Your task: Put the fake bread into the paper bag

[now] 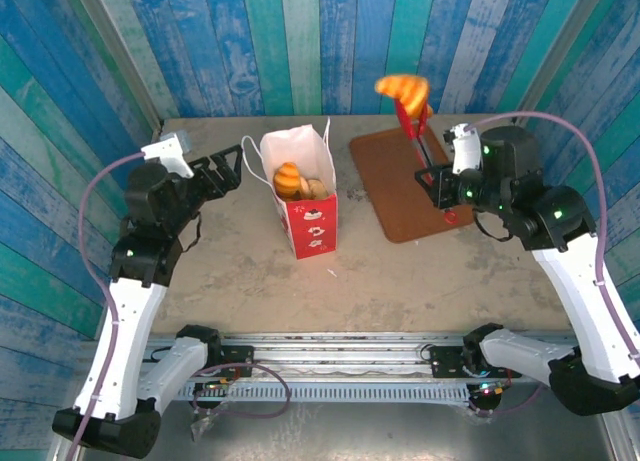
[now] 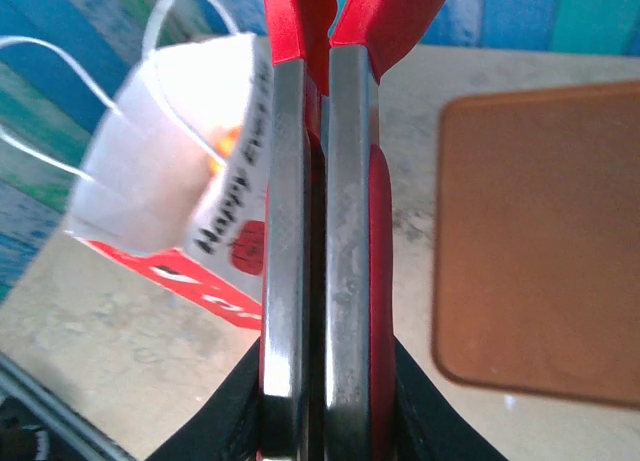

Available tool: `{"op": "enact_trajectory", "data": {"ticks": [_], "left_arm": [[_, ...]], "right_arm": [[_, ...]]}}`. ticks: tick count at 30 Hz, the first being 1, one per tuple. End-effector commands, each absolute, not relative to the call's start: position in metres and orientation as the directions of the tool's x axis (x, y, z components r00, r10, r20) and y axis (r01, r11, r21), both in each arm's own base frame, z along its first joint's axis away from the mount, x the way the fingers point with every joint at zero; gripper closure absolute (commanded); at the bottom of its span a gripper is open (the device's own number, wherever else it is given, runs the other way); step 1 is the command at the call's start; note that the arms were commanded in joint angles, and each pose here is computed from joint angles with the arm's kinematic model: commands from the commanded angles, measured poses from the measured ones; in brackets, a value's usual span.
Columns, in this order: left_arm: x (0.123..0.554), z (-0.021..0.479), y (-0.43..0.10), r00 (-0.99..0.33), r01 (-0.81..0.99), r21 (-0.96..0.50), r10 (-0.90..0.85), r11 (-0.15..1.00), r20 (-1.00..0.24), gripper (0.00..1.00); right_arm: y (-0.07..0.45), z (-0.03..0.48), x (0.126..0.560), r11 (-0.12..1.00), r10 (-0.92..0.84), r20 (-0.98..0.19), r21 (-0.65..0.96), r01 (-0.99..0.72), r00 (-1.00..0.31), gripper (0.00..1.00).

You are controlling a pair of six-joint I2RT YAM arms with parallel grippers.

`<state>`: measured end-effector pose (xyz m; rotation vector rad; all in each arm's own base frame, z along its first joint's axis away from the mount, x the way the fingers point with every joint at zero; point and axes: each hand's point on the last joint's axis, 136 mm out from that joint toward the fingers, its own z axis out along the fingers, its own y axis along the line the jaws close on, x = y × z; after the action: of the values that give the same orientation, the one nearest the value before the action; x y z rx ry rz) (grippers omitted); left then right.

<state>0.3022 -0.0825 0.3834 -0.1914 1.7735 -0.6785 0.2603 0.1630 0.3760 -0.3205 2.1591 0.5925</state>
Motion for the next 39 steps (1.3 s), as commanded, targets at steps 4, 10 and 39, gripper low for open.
{"op": "enact_trajectory", "data": {"ticks": [4, 10, 39], "left_arm": [[0.311, 0.383, -0.098, -0.367, 0.270, -0.561, -0.455, 0.783, -0.811, 0.06], [0.319, 0.368, -0.099, -0.394, 0.250, -0.569, -0.455, 0.783, -0.799, 0.10], [0.324, 0.310, -0.076, -0.420, 0.093, -0.507, -0.428, 0.857, -0.800, 0.30]], "right_arm": [[0.204, 0.421, 0.252, 0.756, 0.032, -0.871, 0.342, -0.558, -0.490, 0.82], [0.258, 0.431, 0.227, 0.608, 0.018, -0.884, 0.381, -0.697, -0.468, 0.82], [0.341, 0.304, 0.228, 0.544, -0.091, -0.660, 0.594, -0.592, -0.746, 0.78]]}}
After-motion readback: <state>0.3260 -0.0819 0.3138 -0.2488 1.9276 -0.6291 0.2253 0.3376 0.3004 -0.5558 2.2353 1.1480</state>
